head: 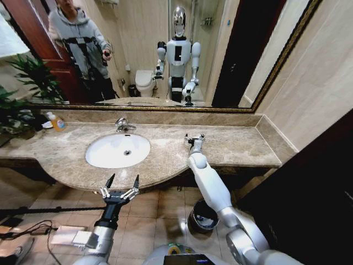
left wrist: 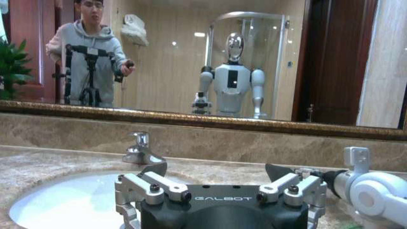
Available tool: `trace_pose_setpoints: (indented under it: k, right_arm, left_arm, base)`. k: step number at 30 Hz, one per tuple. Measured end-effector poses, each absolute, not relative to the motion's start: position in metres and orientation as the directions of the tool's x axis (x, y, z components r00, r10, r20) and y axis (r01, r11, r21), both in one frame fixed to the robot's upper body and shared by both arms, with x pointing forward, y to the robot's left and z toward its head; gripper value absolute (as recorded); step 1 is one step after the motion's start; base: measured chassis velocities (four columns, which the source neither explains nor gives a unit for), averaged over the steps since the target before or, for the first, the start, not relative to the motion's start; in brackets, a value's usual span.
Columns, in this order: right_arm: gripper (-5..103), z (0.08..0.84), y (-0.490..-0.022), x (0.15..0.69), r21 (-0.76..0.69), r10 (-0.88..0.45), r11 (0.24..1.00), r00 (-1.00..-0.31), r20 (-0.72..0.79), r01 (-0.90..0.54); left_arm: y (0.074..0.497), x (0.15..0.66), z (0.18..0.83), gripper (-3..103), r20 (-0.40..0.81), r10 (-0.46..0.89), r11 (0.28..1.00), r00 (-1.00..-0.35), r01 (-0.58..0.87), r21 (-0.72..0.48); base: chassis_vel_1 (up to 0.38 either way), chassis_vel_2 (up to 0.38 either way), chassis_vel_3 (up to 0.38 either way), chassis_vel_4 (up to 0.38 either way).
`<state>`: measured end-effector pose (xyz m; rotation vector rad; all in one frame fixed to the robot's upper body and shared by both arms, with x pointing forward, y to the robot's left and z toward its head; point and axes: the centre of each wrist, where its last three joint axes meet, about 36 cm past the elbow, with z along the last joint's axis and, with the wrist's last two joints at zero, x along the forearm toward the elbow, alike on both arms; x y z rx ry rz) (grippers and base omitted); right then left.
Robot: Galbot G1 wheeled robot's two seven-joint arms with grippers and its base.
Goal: Pick up the trash from the sink and place it in the trash bin.
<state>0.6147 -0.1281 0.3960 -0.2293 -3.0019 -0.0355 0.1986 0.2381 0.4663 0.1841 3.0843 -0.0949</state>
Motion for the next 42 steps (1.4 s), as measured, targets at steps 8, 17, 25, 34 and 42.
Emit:
trace_pose_setpoints:
  k: [8, 17, 25, 34, 42]
  right_arm:
    - [100, 0.385, -0.154, 0.617, 0.017, 0.196, 0.979, -0.968, 0.158, 0.201]
    - [100, 0.381, -0.177, 0.616, 0.017, 0.220, 0.974, -0.961, 0.168, 0.226]
    - [82, 0.382, -0.177, 0.614, 0.041, 0.184, 0.980, -0.970, 0.159, 0.193]
    - [50, 0.381, -0.180, 0.614, 0.055, 0.161, 0.984, -0.975, 0.156, 0.171]
    - [18, 0.381, -0.183, 0.612, 0.058, 0.155, 0.985, -0.976, 0.152, 0.166]
  left_arm:
    - [0.238, 0.199, 0.466, 100, -0.054, 0.117, 0.991, -0.992, 0.120, -0.058]
    - [0.238, 0.199, 0.466, 100, -0.054, 0.117, 0.991, -0.992, 0.120, -0.058]
    - [0.238, 0.199, 0.466, 100, -0.054, 0.117, 0.991, -0.992, 0.120, -0.058]
    - [0.238, 0.199, 0.466, 100, -0.054, 0.117, 0.991, -0.992, 0.120, -0.058]
    - [0.238, 0.199, 0.466, 100, -0.054, 0.117, 0.991, -0.992, 0.120, -0.058]
  base:
    - [0.000, 0.000, 0.000, 0.000]
    - [0.000, 0.000, 0.000, 0.000]
    - [0.000, 0.000, 0.000, 0.000]
    - [0.000, 0.000, 0.000, 0.000]
    - [0.000, 0.000, 0.000, 0.000]
